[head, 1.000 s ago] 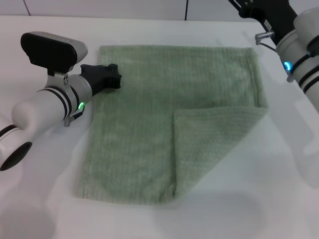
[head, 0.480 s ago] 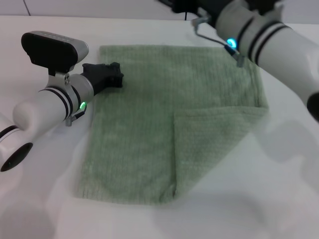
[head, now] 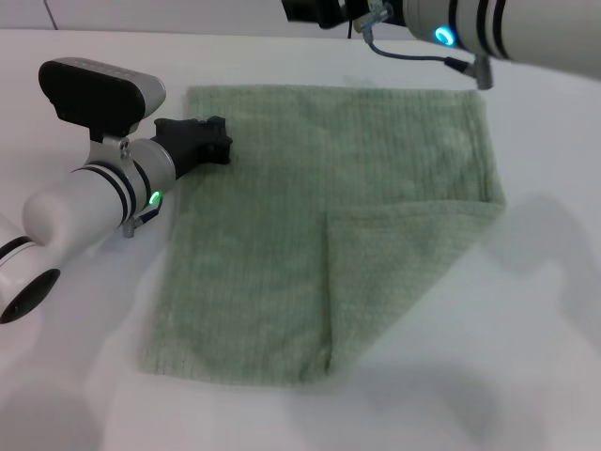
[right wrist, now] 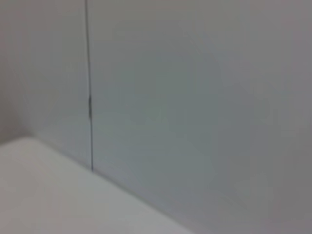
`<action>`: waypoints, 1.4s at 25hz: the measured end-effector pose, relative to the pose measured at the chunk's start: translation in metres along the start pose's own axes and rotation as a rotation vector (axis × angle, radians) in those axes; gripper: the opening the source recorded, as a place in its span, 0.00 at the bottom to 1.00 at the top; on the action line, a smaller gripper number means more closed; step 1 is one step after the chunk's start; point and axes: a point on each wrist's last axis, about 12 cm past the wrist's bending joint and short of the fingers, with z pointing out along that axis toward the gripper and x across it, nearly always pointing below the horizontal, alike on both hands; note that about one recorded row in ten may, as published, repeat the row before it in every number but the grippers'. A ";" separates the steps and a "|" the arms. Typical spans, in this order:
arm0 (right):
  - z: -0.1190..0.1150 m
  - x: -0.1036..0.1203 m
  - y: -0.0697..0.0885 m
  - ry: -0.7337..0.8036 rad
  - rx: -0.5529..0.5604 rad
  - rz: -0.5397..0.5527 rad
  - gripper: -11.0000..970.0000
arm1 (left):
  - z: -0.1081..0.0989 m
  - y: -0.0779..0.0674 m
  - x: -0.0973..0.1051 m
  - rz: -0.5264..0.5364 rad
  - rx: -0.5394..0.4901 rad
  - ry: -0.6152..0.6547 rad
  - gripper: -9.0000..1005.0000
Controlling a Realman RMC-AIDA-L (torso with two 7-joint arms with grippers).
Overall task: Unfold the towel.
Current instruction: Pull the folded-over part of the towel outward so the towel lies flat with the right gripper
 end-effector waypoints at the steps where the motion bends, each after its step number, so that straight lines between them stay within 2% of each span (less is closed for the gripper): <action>1: -0.005 -0.007 0.001 0.065 -0.006 -0.035 0.85 | 0.000 0.000 0.000 -0.001 0.001 -0.001 0.01; 5: -0.013 -0.015 0.001 0.165 -0.038 -0.074 0.85 | 0.000 0.000 0.000 0.002 0.001 -0.004 0.01; 6: -0.017 -0.019 0.002 0.245 -0.096 -0.087 0.85 | 0.000 0.000 0.000 0.003 0.002 -0.004 0.01; 10: -0.018 -0.021 -0.002 0.359 -0.176 -0.093 0.85 | 0.000 0.000 -0.001 0.005 0.002 -0.006 0.01; 11: -0.017 -0.020 -0.004 0.420 -0.217 -0.092 0.85 | 0.000 0.000 -0.001 0.005 0.004 -0.009 0.01; 14: -0.015 -0.019 -0.007 0.465 -0.249 -0.088 0.85 | 0.000 0.000 -0.001 0.005 0.006 -0.012 0.01; 18: -0.006 -0.006 -0.018 0.572 -0.315 -0.087 0.85 | 0.000 -0.002 -0.002 0.005 0.011 -0.018 0.01; 35: 0.005 0.009 -0.014 0.625 -0.394 -0.138 0.84 | -0.001 0.000 0.002 0.011 -0.001 0.006 0.01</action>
